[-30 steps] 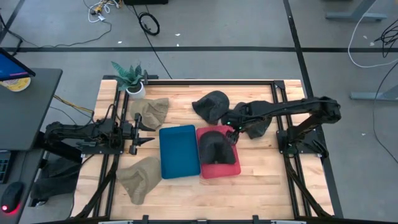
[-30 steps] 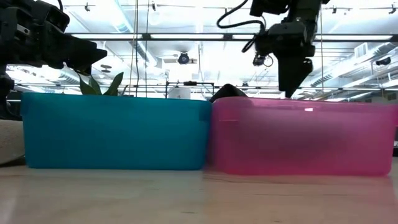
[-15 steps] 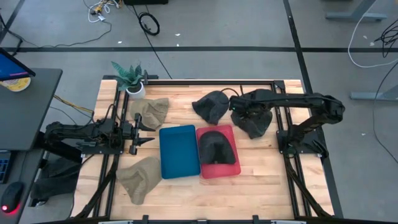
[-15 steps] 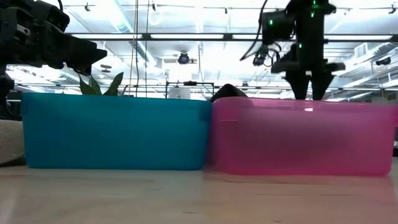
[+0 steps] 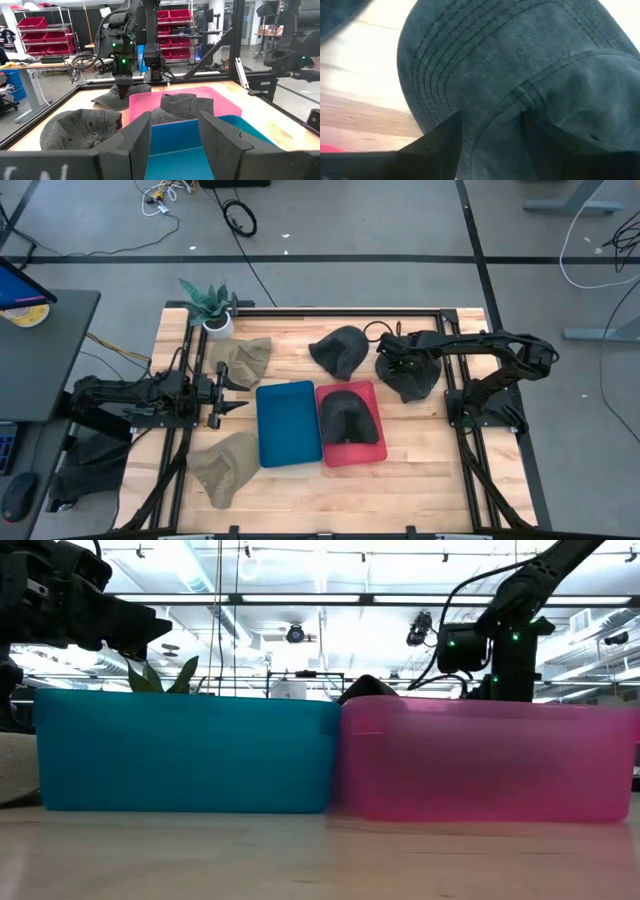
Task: Pick & Place hat
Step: Put the right black cap into the pink bin
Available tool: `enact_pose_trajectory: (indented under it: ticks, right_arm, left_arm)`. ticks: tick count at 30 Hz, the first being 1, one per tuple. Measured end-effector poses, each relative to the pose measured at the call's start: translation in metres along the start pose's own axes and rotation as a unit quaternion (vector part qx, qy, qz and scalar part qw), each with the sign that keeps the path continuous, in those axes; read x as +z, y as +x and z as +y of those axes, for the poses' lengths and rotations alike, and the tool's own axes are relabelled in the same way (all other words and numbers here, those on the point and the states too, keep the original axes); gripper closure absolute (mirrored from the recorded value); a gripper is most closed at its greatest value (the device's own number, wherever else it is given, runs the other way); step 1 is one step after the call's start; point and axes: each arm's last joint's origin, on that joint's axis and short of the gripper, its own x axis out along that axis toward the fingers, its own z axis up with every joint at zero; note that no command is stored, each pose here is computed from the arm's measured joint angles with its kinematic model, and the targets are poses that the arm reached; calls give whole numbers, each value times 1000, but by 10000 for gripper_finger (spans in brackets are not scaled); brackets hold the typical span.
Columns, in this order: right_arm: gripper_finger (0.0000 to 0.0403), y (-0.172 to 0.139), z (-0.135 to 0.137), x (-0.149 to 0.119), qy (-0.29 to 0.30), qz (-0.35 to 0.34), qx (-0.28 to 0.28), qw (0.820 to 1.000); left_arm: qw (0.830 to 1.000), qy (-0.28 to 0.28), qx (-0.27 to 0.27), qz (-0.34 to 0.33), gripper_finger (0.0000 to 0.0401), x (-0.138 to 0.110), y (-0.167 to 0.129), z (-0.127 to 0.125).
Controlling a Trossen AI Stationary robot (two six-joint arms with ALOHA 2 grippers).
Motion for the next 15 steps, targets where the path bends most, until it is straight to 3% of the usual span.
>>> enact_pose_trajectory:
  ticks: [4,10,15]
  right_arm:
    - [244,3,-3,0,-32,-7,-11,999]
    - [384,4,-3,1,-97,-16,-14,995]
    - [395,-7,-5,3,-140,-26,-32,989]
  left_arm:
    - [1000,0,0,0,231,0,0,0]
    - [1000,0,0,0,231,0,0,0]
    - [1000,0,0,0,231,0,0,0]
